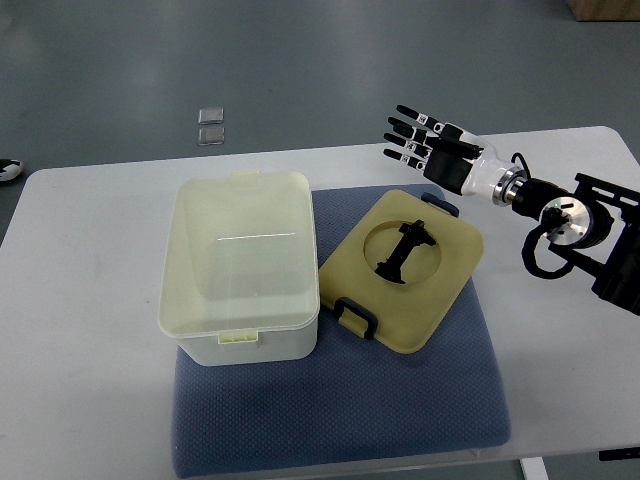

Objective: Open white storage box with right hand

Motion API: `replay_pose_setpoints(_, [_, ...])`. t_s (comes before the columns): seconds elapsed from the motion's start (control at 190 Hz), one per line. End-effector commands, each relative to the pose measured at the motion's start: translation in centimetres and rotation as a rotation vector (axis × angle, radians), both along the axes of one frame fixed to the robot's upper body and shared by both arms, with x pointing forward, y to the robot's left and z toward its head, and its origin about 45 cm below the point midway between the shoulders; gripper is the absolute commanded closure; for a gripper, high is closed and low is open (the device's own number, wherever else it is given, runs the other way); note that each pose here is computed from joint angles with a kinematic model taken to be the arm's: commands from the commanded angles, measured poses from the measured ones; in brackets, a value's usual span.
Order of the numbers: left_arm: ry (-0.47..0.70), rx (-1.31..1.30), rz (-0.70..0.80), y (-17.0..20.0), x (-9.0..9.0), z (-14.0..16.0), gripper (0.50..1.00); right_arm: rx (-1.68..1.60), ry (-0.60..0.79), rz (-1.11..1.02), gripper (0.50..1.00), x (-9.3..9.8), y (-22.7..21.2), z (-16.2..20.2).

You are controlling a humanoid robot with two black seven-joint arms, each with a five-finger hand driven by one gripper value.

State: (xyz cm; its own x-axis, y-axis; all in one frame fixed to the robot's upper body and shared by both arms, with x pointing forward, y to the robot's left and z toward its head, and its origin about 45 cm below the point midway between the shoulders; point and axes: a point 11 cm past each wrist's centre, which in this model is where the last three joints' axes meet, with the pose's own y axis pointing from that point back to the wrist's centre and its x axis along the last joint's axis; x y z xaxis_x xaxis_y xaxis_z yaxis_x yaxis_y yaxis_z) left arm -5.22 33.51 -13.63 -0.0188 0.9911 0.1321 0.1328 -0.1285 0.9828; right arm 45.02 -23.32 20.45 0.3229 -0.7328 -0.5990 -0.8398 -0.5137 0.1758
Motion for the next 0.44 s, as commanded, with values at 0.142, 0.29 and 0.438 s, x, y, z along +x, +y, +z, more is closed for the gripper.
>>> replay_pose_setpoints(0.142, [0.0,0.0,0.0,0.01,0.02,0.0,0.5,0.005,0.007,-0.007,0.568,-0.4,-0.18,-0.72])
replay_pose_setpoints(0.29, [0.0,0.0,0.0,0.01,0.02,0.0,0.5,0.013,0.016,-0.009,0.568,-0.66,-0.23,-1.13])
replay_pose_setpoints(0.438, [0.0,0.0,0.0,0.01,0.02,0.0,0.5,0.015,0.013,-0.005,0.568,-0.67,-0.15,-1.07])
